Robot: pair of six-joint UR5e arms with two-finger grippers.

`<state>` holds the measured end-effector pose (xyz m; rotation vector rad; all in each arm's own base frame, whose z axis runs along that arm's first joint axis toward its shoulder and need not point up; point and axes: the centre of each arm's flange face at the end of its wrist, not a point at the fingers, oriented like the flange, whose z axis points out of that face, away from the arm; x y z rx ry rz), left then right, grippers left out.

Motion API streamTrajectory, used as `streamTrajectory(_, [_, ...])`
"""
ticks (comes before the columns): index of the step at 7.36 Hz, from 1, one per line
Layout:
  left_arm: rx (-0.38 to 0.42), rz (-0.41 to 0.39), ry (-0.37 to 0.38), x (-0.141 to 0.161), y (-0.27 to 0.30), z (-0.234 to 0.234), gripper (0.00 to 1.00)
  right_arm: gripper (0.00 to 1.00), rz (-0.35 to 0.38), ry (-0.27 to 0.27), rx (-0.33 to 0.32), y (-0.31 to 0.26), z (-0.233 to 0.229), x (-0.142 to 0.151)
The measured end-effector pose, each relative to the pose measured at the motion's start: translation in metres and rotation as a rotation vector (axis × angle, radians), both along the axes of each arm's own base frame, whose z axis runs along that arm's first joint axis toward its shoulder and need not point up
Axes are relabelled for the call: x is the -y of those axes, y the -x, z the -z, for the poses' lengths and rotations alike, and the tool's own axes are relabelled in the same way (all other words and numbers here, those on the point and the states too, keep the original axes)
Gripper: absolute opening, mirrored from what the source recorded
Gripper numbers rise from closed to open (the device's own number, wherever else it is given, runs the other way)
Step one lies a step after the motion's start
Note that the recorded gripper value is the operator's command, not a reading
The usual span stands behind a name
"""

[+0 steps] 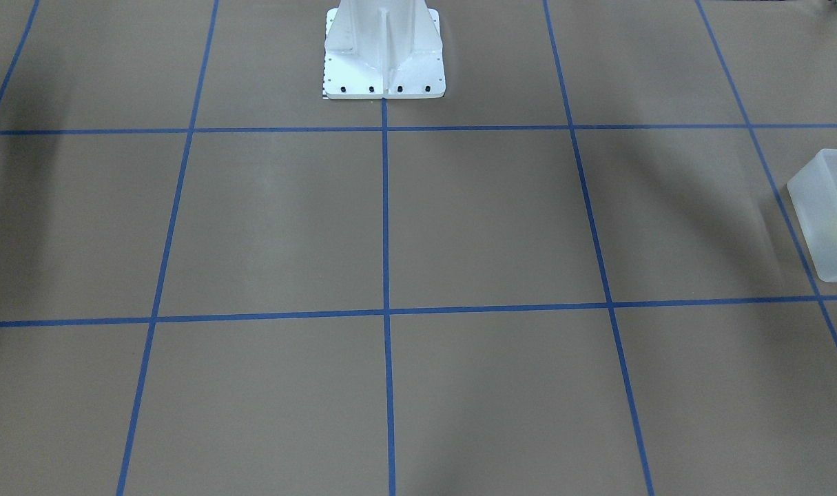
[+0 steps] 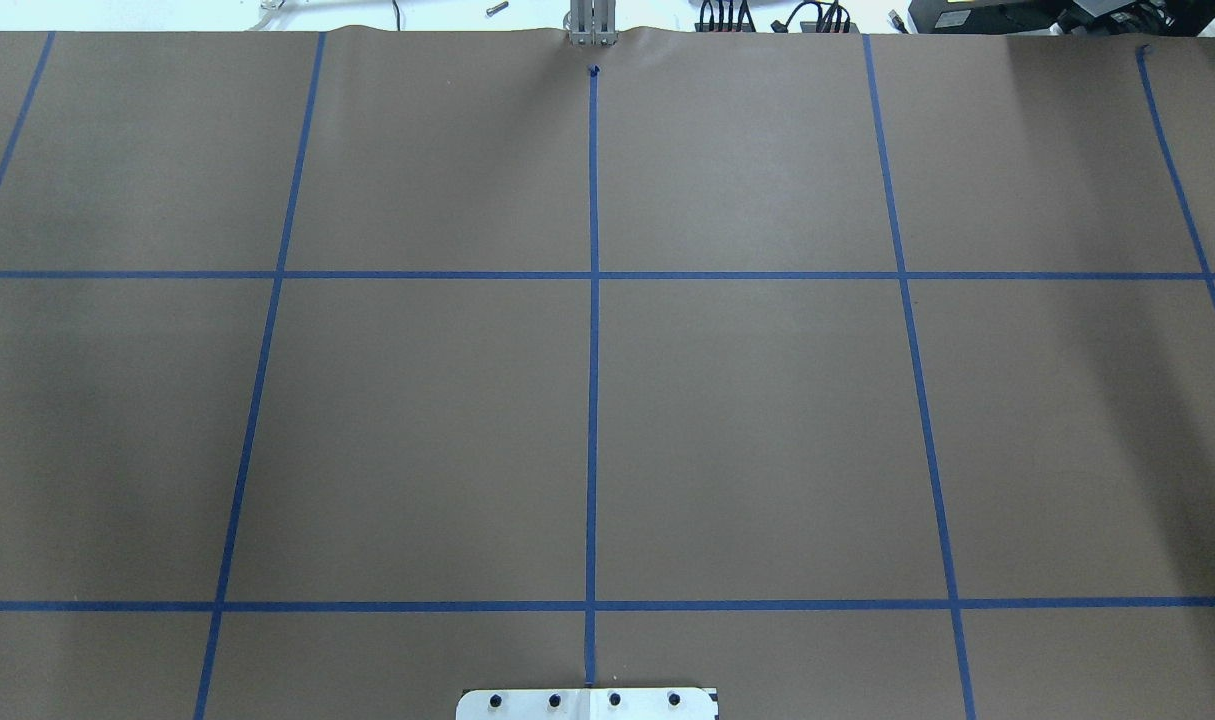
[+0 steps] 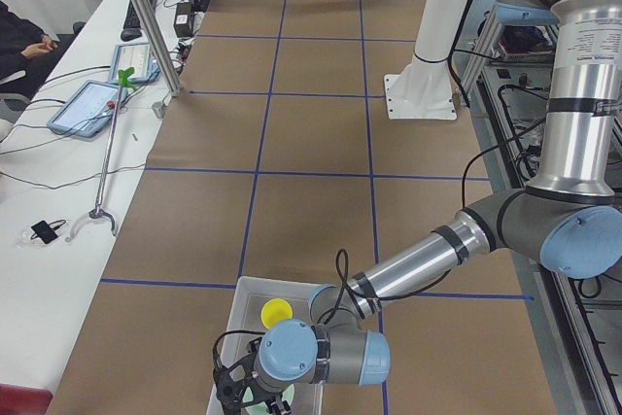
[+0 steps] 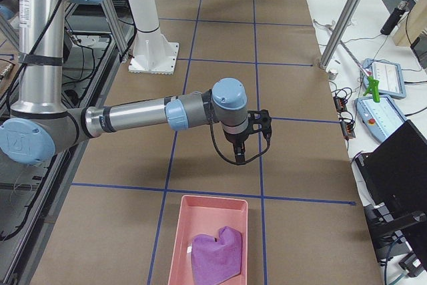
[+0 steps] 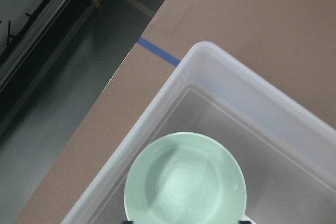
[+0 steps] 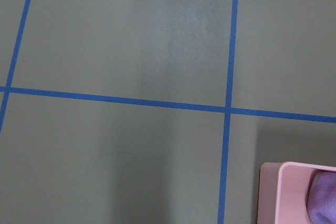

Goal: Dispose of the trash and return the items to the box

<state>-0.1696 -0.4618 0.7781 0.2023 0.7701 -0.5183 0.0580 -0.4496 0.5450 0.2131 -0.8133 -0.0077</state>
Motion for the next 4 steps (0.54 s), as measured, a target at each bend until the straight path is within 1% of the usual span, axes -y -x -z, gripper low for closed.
streamTrajectory(1, [0.012,-0.018,-0.065,0.013,-0.006,0.033,0.99,1.00,-0.001,0.009,-0.002,0.000,-0.004,-0.002])
streamTrajectory(2, [0.015,-0.063,-0.094,0.029,-0.027,0.067,0.99,1.00,-0.003,0.030,-0.009,-0.001,-0.014,-0.007])
streamTrajectory(4, [0.009,-0.158,-0.071,0.052,-0.074,0.141,0.99,1.00,-0.006,0.096,-0.023,-0.002,-0.045,-0.022])
